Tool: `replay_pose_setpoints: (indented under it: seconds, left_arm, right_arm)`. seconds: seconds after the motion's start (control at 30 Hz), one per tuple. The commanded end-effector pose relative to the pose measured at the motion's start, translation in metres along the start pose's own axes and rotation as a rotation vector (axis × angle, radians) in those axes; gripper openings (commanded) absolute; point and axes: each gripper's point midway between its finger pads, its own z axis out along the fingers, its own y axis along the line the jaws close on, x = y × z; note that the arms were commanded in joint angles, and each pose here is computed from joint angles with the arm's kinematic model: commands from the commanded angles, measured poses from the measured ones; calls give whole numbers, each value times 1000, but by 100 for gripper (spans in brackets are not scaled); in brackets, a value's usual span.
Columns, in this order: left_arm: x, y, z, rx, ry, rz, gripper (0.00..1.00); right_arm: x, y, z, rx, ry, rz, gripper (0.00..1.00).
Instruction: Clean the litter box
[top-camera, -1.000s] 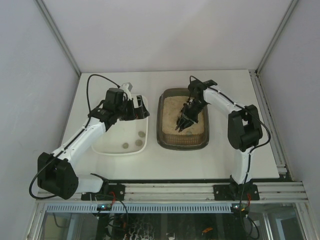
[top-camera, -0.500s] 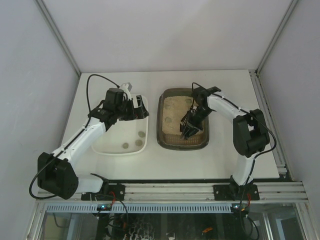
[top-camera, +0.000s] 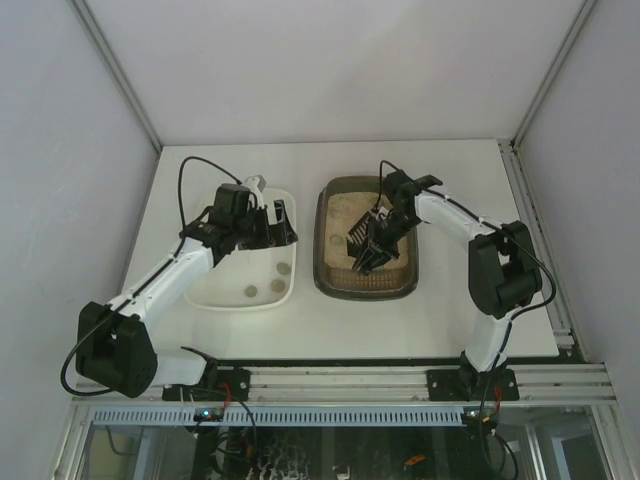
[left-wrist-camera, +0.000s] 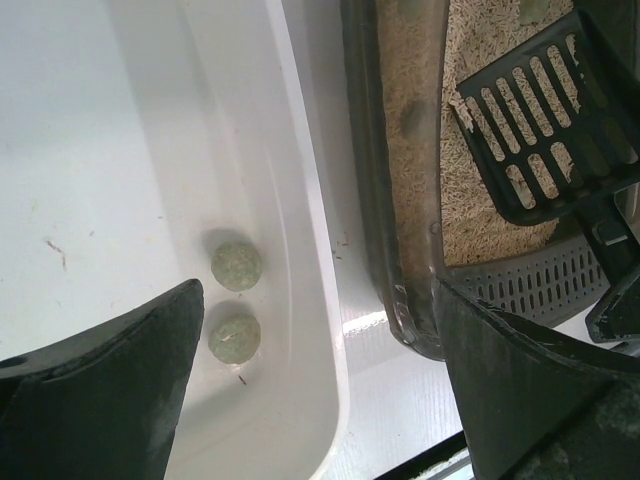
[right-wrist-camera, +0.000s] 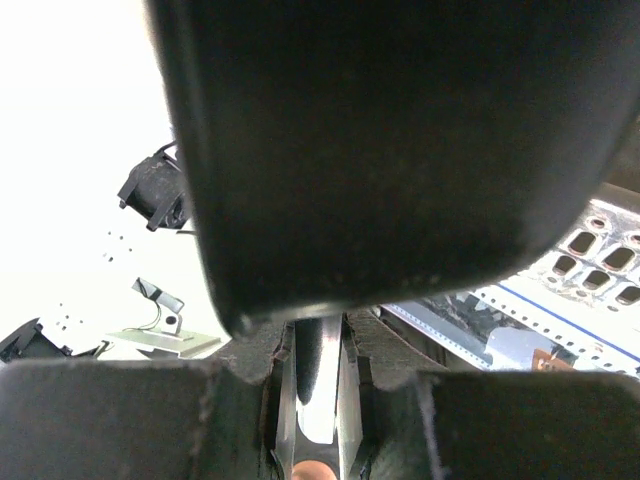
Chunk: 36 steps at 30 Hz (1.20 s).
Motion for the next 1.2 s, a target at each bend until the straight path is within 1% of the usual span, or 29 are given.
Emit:
replay_pose_setpoints:
  seconds: [0.0,0.17,0.4,0.73,0.9,1.07,1.17]
  left_arm:
    - [-2,-3,3,28,-12,-1,100]
    - [-2,-4,3,30,-11,-1,100]
    - [-1,-3,5,30,-3,-1,100]
    - [-1,-1,6,19,-1,1,100]
    - [0,0,7,19,5,4,100]
    - [1,-1,7,22,7,3,100]
    - [0,-1,6,21,5,5,100]
  right_arm:
    - [-2,10,3,-32,11,-58,0]
    - [-4,8,12,-18,34,-57,0]
    - [-3,21,22,-40,69,-78,0]
    - [-7,44,39,-110,134,-81,0]
    - [-11,54,41,-184,152,-97,0]
    - [-13,55,43,-246,148,-115,0]
    - [-15,52,37,-256,118,-130,0]
